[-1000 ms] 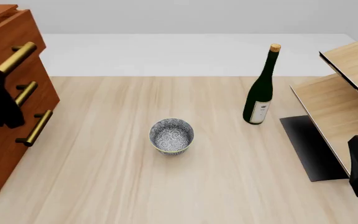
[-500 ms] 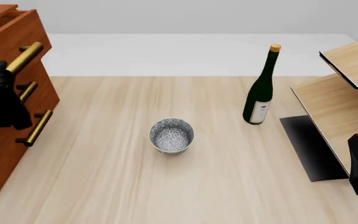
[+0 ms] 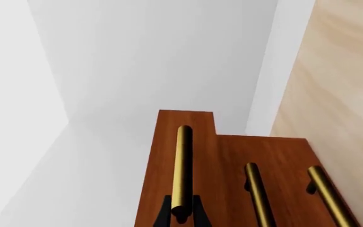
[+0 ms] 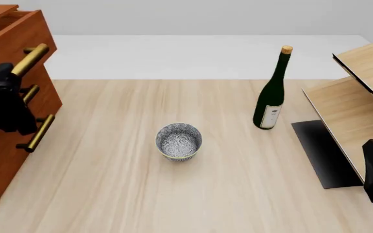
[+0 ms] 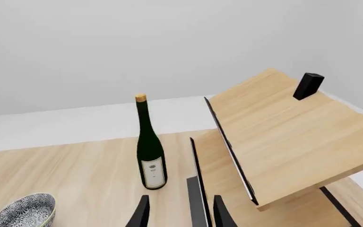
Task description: Close the bottom drawer of the cabinet and open the top drawer.
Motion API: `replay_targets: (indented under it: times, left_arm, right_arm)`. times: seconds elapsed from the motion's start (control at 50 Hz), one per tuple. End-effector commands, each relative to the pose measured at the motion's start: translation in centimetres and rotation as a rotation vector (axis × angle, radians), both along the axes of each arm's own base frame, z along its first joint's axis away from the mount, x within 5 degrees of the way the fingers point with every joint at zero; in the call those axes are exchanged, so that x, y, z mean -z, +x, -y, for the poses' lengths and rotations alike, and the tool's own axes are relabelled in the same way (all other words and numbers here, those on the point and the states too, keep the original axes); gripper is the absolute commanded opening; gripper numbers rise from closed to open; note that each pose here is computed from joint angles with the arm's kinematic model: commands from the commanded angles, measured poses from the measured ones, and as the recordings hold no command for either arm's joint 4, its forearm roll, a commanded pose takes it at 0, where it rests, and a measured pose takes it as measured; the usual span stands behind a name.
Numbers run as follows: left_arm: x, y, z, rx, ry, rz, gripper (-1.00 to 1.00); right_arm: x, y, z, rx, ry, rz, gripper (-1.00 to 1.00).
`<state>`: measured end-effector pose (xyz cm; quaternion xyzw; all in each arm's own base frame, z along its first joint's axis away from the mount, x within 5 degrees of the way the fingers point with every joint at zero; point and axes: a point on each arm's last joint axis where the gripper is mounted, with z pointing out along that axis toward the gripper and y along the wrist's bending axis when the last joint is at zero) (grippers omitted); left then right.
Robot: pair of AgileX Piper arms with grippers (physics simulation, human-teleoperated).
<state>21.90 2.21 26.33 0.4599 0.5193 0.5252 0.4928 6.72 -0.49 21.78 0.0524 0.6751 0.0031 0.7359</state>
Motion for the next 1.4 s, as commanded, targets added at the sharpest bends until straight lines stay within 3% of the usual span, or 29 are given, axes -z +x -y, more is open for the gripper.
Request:
replay_targets:
  times: [0.02, 0.06, 0.08, 1.4]
  left_arm:
    - [-0.5, 1.1, 0.9, 0.037, -0.015, 0.010, -1.00]
    - [-0.5, 1.1, 0.9, 0.036, -0.017, 0.011, -1.00]
    - [-0.5, 1.1, 0.8, 0.034, -0.015, 0.013, 1.00]
    - [-1.2, -0.7, 1.7, 0.071, -0.066, 0.003, 1.00]
  right_arm:
    - [0.0, 0.0, 0.0, 0.000, 0.000, 0.000, 1.00]
    - [0.0, 0.0, 0.0, 0.000, 0.000, 0.000, 1.00]
    - [0.0, 0.0, 0.0, 0.000, -0.001, 0.000, 1.00]
    - [0.0, -0.1, 0.0, 0.000, 0.002, 0.001, 1.00]
